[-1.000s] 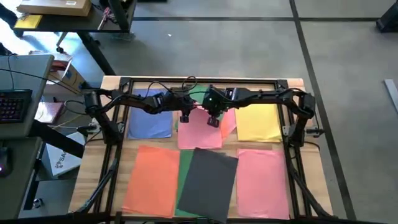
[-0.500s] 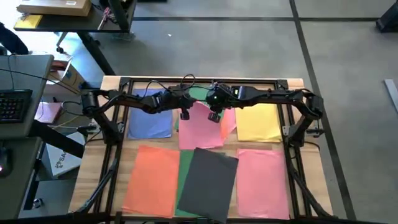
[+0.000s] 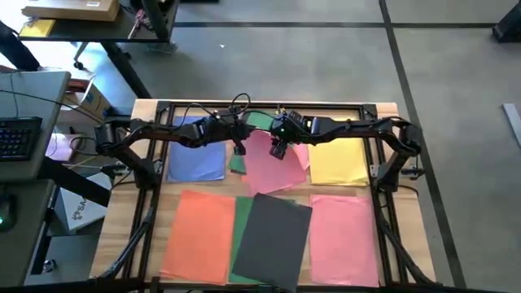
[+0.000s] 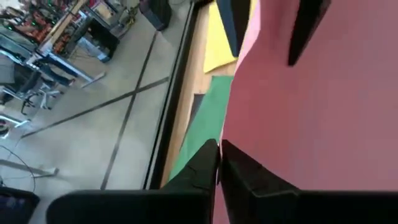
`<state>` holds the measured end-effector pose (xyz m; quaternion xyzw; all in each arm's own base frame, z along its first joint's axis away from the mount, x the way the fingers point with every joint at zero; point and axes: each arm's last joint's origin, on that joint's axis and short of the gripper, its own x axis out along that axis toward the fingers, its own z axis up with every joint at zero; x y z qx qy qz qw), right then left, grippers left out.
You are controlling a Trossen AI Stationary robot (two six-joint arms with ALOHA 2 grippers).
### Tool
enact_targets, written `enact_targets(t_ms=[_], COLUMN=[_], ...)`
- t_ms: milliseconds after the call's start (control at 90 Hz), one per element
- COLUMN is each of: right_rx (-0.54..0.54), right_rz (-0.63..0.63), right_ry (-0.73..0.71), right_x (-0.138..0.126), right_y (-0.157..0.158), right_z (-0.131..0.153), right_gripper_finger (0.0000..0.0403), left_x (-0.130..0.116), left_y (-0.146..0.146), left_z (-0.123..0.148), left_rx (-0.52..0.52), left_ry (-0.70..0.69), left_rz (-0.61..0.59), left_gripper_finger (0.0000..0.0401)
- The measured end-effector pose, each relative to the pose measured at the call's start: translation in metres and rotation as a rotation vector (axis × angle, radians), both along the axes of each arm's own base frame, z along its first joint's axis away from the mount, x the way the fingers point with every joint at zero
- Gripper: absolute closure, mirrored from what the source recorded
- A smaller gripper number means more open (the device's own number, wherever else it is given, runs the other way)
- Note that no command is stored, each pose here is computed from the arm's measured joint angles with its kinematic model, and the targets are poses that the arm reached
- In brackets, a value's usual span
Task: Organize paper
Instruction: Stack the top pink paper on the bottom pink paper
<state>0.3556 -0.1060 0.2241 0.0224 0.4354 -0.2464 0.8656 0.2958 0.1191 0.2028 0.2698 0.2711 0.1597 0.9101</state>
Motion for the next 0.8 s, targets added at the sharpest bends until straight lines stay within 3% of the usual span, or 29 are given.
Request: enact_targets(t_ms=[133, 178, 333, 489, 656, 800], right_rx=[0.007, 0.010, 0.091, 0.241, 0.391, 0.594], right_rz=[-0.080, -0.092, -0.175, -0.228, -0.300, -0.414], right_ry=[0.006, 0.022, 0.093, 0.154, 0.102, 0.064], right_x=[-0.003, -0.005, -0.016, -0.032, -0.062, -0.101], right_y=[-0.004, -0.003, 0.002, 0.024, 0.053, 0.081], right_z=[-0.001, -0.002, -0.005, 0.004, 0.042, 0.077], right_gripper_finger=[0.0373, 0.0390, 0.0402, 0.0403, 0.0403, 0.0403], left_x=[-0.002, -0.003, -0.008, -0.016, -0.022, -0.024], left_y=[-0.005, -0.007, -0.012, -0.015, -0.015, -0.015], left_z=[0.012, 0.016, 0.028, 0.039, 0.043, 0.039], left_rx=[0.016, 0.021, 0.034, 0.039, 0.040, -0.005], left_ry=[-0.042, -0.054, -0.073, -0.091, -0.077, -0.043], left_rz=[-0.012, -0.017, -0.031, -0.015, 0.032, 0.050], left_gripper_finger=[0.0401, 0.0399, 0.0370, 0.0322, 0.0290, 0.0282])
